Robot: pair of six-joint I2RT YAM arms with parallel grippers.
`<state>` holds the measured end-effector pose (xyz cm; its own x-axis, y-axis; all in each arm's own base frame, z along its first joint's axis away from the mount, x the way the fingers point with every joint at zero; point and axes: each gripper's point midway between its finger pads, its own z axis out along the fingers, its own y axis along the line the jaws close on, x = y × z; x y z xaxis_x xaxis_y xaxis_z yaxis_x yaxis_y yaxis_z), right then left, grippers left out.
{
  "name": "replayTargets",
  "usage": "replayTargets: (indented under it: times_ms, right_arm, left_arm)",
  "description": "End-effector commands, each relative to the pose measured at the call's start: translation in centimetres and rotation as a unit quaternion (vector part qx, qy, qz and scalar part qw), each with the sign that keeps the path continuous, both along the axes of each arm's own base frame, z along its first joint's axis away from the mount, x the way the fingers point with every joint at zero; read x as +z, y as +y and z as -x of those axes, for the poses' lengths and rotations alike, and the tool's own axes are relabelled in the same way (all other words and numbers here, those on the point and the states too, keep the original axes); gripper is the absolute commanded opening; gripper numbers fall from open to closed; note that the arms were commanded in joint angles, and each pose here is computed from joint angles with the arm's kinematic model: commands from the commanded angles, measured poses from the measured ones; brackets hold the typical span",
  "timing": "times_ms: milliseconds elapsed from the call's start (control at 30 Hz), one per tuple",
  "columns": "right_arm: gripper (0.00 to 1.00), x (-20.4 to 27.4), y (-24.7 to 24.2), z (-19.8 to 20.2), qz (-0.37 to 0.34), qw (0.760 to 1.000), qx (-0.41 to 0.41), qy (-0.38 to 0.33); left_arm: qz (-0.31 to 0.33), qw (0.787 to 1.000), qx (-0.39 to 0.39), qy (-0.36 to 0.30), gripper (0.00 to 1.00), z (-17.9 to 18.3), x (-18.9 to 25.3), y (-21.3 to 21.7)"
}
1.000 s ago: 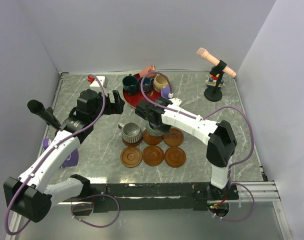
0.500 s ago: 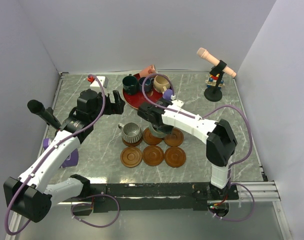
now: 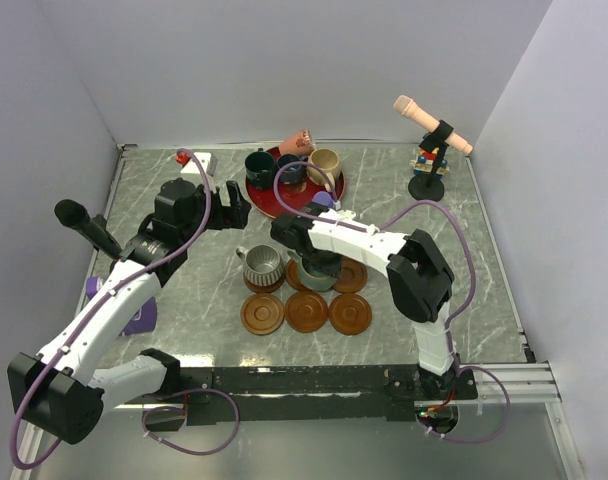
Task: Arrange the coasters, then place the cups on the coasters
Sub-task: Place the cup on the coaster.
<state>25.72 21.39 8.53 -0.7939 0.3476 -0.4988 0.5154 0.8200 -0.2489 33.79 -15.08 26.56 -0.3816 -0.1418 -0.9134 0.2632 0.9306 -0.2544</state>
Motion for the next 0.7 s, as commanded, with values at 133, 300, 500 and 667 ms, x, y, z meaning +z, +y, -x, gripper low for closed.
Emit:
replayTargets:
  times_ms: [133, 300, 500, 667]
  right_arm:
    - [0.0, 1.3, -1.82, 1.59, 0.032, 0.999, -0.002, 0.034]
    - [0.0, 1.61, -2.02, 1.53, 0.036, 0.999, -0.004, 0.03]
    - [0.02, 1.63, -1.97, 1.5, 0.031, 0.999, 0.006, 0.03]
    - [0.19, 1.99, -2.38, 1.61, 0.031, 0.999, 0.006, 0.022]
  left_arm:
    - [0.017, 1.0, -0.008, -0.017, 0.97, -0.28, 1.14, -0.47]
    - [0.018, 1.0, -0.01, -0.017, 0.97, -0.28, 1.12, -0.56]
    - [0.017, 1.0, -0.009, -0.016, 0.97, -0.28, 1.05, -0.53]
    - [0.017, 1.0, -0.011, -0.016, 0.97, -0.29, 1.07, -0.58]
